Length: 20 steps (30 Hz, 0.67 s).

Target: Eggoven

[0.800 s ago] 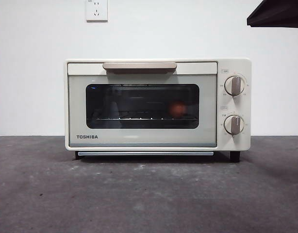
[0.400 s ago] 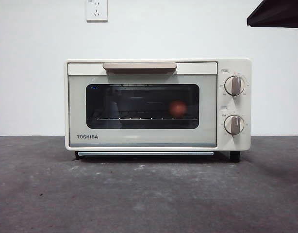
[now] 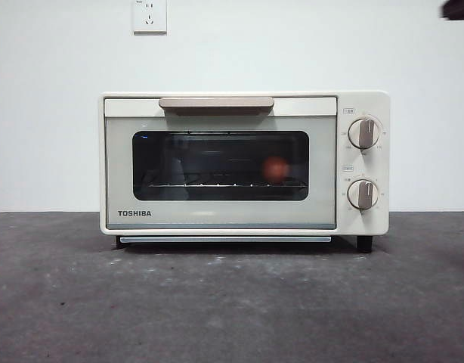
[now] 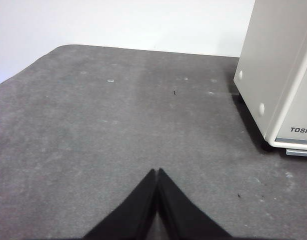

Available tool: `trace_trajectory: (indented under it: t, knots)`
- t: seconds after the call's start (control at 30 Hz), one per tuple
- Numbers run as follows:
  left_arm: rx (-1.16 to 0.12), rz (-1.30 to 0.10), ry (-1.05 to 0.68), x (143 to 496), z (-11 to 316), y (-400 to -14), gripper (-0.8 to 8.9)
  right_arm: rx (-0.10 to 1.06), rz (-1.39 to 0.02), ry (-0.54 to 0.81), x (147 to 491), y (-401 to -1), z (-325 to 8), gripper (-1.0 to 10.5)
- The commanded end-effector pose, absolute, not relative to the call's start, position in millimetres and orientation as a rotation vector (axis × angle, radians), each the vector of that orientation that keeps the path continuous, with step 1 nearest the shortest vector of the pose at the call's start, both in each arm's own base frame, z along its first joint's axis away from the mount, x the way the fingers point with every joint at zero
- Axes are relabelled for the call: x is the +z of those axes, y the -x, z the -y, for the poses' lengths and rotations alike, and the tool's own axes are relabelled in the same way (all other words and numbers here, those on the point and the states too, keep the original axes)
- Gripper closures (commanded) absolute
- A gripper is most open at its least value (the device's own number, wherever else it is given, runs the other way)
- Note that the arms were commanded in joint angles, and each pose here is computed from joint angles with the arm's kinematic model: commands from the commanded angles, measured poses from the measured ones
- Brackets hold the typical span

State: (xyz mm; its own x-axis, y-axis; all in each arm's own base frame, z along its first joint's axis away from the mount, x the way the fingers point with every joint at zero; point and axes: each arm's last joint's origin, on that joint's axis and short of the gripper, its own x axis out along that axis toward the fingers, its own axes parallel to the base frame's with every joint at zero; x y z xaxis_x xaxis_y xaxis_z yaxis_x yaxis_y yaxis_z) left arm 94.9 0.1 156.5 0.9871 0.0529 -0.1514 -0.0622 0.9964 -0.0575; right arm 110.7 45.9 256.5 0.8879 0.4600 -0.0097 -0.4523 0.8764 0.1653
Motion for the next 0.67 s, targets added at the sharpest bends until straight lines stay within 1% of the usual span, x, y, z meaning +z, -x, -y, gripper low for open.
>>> trace_trajectory:
  t: [0.03,0.1,0.23,0.3,0.43,0.53,0.67]
  knots:
    - [0.062,-0.182,0.063,147,0,-96,8.06,0.409,-0.051,-0.119,253,-107,-34,9.4]
    - [0.062,-0.182,0.063,147,0,-96,8.06,0.332,-0.032,-0.079,250,-102,-24,9.4]
    - [0.062,-0.182,0.063,147,0,-96,8.06,0.243,0.007,-0.025,236,-97,-14,9.4]
    - [0.062,-0.182,0.063,147,0,-96,8.06,0.203,0.024,-0.018,223,-95,-11,9.4]
    - [0.062,-0.182,0.063,147,0,-96,8.06,0.164,0.029,-0.018,193,-96,-7,9.4]
    - [0.062,-0.182,0.063,147,0,-96,8.06,0.158,0.004,-0.042,171,-98,-6,9.4]
    - [0.062,-0.183,0.063,147,0,-96,8.06,0.156,-0.086,-0.05,158,-97,-6,9.4]
